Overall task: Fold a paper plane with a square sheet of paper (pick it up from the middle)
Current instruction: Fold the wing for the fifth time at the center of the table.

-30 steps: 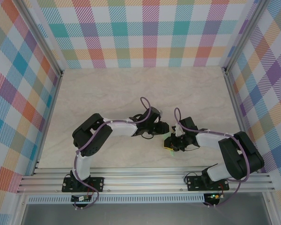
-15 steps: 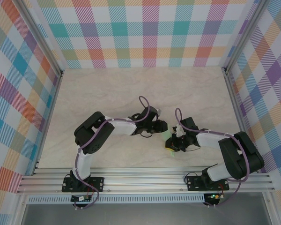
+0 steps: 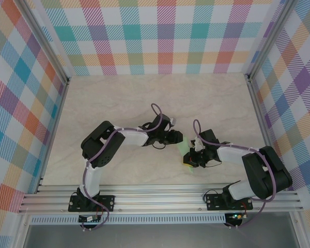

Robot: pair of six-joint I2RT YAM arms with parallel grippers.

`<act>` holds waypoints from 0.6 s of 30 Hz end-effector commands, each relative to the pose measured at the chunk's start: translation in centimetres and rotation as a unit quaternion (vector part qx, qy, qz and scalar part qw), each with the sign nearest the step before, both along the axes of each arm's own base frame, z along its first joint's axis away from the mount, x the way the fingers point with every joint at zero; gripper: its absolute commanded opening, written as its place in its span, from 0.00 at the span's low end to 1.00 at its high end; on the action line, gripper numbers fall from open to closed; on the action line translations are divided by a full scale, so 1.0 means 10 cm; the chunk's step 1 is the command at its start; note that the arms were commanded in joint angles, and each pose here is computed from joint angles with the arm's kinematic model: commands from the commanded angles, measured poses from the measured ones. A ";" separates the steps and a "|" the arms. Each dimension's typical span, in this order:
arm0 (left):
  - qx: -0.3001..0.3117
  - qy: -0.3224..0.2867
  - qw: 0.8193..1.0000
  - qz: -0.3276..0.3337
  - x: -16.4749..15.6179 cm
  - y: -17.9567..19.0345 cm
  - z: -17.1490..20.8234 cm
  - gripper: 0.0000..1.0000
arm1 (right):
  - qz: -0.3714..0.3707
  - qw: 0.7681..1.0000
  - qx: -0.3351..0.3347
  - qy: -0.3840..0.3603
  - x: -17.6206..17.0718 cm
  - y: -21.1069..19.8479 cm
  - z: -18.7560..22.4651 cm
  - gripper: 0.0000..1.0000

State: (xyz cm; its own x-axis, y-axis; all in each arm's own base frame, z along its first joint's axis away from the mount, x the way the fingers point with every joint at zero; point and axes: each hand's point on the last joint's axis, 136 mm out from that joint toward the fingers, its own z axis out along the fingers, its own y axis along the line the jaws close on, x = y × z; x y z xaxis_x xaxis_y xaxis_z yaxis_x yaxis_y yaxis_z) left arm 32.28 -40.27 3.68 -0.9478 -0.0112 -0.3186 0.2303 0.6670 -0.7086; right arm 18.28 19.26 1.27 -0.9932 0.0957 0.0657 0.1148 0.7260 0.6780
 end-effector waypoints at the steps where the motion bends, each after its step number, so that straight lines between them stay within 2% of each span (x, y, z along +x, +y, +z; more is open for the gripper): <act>1: 0.049 -0.009 0.998 0.032 0.29 0.30 -0.26 0.38 | 0.002 0.999 -0.032 0.042 -0.21 -0.14 -0.13 0.07; 7: 0.039 -0.021 0.998 0.033 0.41 0.33 -0.07 0.39 | 0.010 0.999 -0.011 0.029 -0.17 -0.07 -0.06 0.08; 13: 0.036 -0.058 0.997 0.047 0.53 0.40 0.51 0.42 | 0.024 0.999 0.029 0.001 -0.03 0.07 0.16 0.10; 16: 0.029 -0.065 0.996 0.057 0.49 0.45 0.78 0.46 | 0.035 0.997 0.064 -0.030 0.06 0.17 0.43 0.17; 18: 0.036 -0.062 0.995 0.070 0.41 0.51 0.89 0.48 | 0.038 0.995 0.071 -0.064 0.11 0.18 0.66 0.26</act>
State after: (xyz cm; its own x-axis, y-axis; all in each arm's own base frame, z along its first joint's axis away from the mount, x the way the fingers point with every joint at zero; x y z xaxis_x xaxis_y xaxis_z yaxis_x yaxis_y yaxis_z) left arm 36.51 -35.70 7.95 -0.9186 -0.0843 -0.3860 0.1973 0.7486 -0.6330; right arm 18.34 20.05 3.73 -0.9973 0.0563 0.0471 0.0729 0.6851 0.7248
